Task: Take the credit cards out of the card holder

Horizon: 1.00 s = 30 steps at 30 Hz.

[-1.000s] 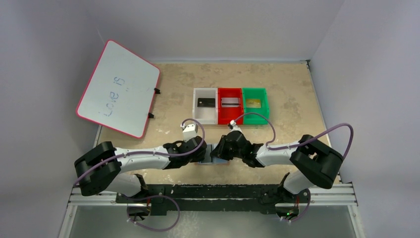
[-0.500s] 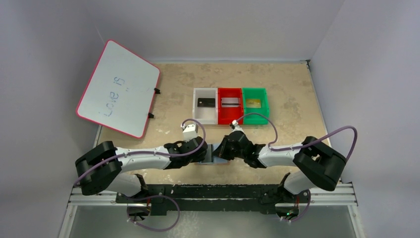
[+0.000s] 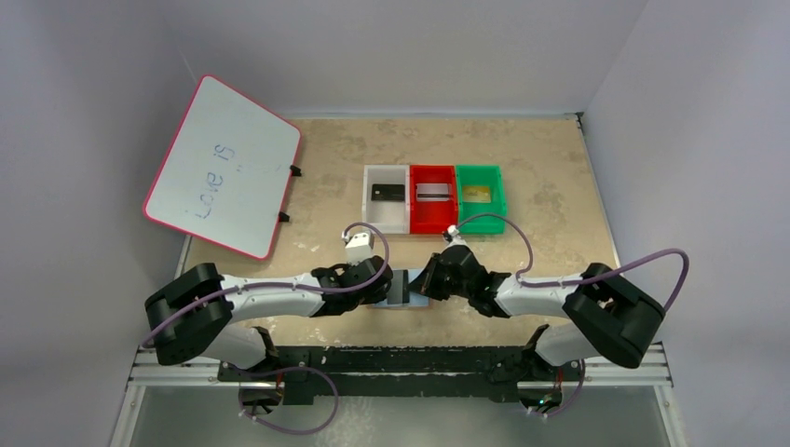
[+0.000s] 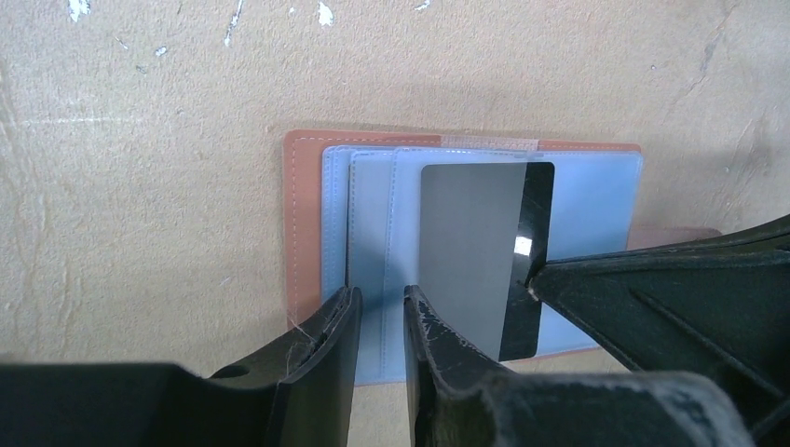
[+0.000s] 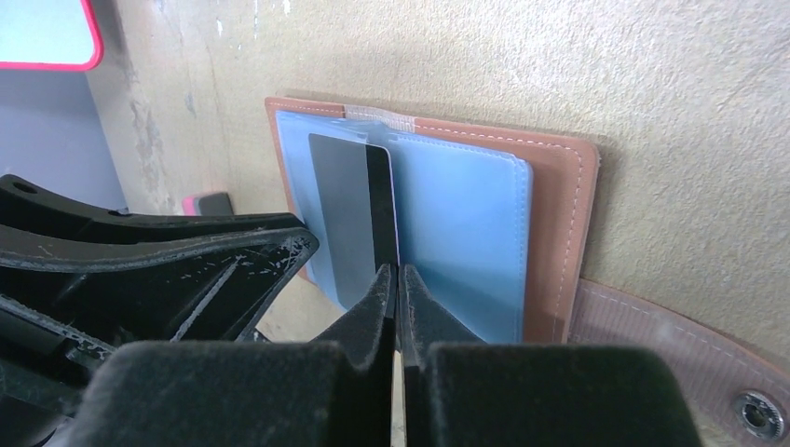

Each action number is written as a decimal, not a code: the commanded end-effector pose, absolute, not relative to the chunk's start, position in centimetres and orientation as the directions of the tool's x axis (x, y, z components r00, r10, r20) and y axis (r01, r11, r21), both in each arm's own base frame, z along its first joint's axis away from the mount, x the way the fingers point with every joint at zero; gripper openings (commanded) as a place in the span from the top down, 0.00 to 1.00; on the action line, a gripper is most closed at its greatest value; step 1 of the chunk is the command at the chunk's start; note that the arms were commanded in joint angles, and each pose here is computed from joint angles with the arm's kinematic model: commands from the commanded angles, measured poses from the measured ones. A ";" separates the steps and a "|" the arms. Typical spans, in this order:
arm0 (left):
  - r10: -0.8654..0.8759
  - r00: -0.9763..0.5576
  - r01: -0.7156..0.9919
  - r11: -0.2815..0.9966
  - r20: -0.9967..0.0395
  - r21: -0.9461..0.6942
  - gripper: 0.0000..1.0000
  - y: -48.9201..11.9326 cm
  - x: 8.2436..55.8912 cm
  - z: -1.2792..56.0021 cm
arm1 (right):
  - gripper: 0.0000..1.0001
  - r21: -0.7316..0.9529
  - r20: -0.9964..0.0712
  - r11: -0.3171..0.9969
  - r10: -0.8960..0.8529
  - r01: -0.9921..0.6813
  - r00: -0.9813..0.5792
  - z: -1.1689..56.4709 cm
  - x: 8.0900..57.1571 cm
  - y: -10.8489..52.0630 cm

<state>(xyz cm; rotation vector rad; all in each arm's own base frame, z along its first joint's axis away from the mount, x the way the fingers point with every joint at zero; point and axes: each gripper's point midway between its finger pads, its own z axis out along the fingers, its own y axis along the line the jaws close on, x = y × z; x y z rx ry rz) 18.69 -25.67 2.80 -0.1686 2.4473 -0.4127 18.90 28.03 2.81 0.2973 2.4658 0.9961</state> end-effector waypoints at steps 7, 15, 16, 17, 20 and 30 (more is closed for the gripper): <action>-0.160 -0.810 -0.001 0.962 -0.563 -0.272 0.77 -25.2 17.9 1.8 | 0.83 0.735 -0.338 0.677 0.334 -0.025 -0.880 3.3 19.1 29.3; -0.139 -0.817 0.012 0.966 -0.559 -0.257 0.86 -25.3 17.7 1.4 | 0.77 0.752 -0.345 0.657 0.335 -0.045 -0.877 3.9 19.5 30.0; -0.138 -0.817 0.013 0.966 -0.559 -0.257 0.87 -25.4 17.8 1.4 | 0.78 0.756 -0.345 0.653 0.333 -0.050 -0.878 4.1 19.5 30.2; -0.137 -0.817 0.012 0.967 -0.560 -0.255 0.87 -25.4 17.8 1.4 | 0.80 0.756 -0.343 0.653 0.331 -0.049 -0.879 4.0 19.5 30.2; -0.139 -0.816 0.006 0.969 -0.562 -0.249 0.89 -25.3 17.8 1.4 | 0.90 0.747 -0.338 0.664 0.339 -0.031 -0.878 3.8 19.6 29.9; -0.158 -0.803 -0.030 0.974 -0.574 -0.226 0.93 -24.5 18.1 1.2 | 0.97 0.730 -0.338 0.683 0.365 0.003 -0.867 3.1 19.3 27.4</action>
